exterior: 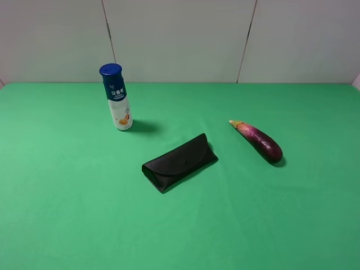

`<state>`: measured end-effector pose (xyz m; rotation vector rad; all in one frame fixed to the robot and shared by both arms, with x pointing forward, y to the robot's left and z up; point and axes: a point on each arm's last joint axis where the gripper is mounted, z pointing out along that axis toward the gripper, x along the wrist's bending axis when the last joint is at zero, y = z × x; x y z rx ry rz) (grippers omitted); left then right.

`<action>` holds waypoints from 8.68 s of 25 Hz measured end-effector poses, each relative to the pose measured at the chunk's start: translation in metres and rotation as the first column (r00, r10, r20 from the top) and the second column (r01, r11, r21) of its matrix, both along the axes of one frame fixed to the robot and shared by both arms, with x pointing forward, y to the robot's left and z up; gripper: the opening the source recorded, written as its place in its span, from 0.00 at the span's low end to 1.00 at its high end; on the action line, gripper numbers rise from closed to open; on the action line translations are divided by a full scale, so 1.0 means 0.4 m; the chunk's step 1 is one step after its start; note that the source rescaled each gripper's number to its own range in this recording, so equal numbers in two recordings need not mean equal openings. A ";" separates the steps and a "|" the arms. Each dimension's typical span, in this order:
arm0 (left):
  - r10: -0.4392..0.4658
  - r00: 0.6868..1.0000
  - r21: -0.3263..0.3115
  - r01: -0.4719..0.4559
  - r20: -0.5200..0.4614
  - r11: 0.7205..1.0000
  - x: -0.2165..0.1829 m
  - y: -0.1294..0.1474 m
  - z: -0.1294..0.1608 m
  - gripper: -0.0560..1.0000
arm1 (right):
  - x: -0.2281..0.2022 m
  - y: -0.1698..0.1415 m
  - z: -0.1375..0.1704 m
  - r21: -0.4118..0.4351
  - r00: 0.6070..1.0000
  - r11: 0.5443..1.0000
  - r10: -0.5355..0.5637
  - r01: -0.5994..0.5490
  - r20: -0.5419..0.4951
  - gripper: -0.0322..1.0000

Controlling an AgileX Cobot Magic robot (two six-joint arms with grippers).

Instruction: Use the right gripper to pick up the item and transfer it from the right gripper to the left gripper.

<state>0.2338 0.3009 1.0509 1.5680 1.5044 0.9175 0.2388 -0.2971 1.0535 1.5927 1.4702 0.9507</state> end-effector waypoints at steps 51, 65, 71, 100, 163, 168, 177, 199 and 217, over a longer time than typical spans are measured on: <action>0.000 1.000 0.000 0.000 0.000 1.000 0.000 0.000 0.000 0.98 | 0.614 0.199 -0.081 0.042 0.670 0.893 0.367 -0.449 -0.645 1.00; 0.000 1.000 0.000 0.000 0.000 1.000 0.000 0.000 0.000 0.98 | 0.758 0.242 -0.241 -0.048 0.569 0.845 0.315 -0.532 -0.759 1.00; 0.000 1.000 0.000 0.000 0.000 1.000 0.000 0.000 0.000 0.98 | 0.783 0.222 -0.308 -0.051 0.540 0.856 0.278 -0.515 -0.794 1.00; 0.000 1.000 0.000 0.000 0.000 1.000 0.000 0.000 0.000 0.98 | 0.798 0.196 -0.382 -0.024 0.492 0.880 0.243 -0.475 -0.836 0.03; 0.000 1.000 0.000 0.000 0.000 1.000 0.000 0.000 0.000 0.98 | 0.616 0.186 -0.017 0.080 0.563 0.855 0.406 -0.513 -0.720 0.03; 0.000 1.000 0.000 0.000 0.000 1.000 0.000 0.000 0.000 0.98 | 0.605 0.216 -0.017 0.059 0.528 0.804 0.442 -0.592 -0.725 0.03; 0.000 1.000 0.000 0.000 0.000 1.000 0.000 0.000 0.000 0.98 | 0.541 0.339 -0.019 -0.032 0.419 0.605 0.511 -0.796 -0.751 0.03; -0.081 0.978 0.148 0.111 -0.194 0.983 0.081 -0.004 0.014 0.98 | 0.429 0.455 -0.022 -0.059 0.247 0.333 0.557 -0.941 -0.793 0.03; -0.451 0.816 0.240 0.549 -0.361 0.801 0.248 -0.085 0.009 0.98 | 0.428 0.456 -0.022 -0.052 0.238 0.327 0.562 -0.944 -0.792 0.03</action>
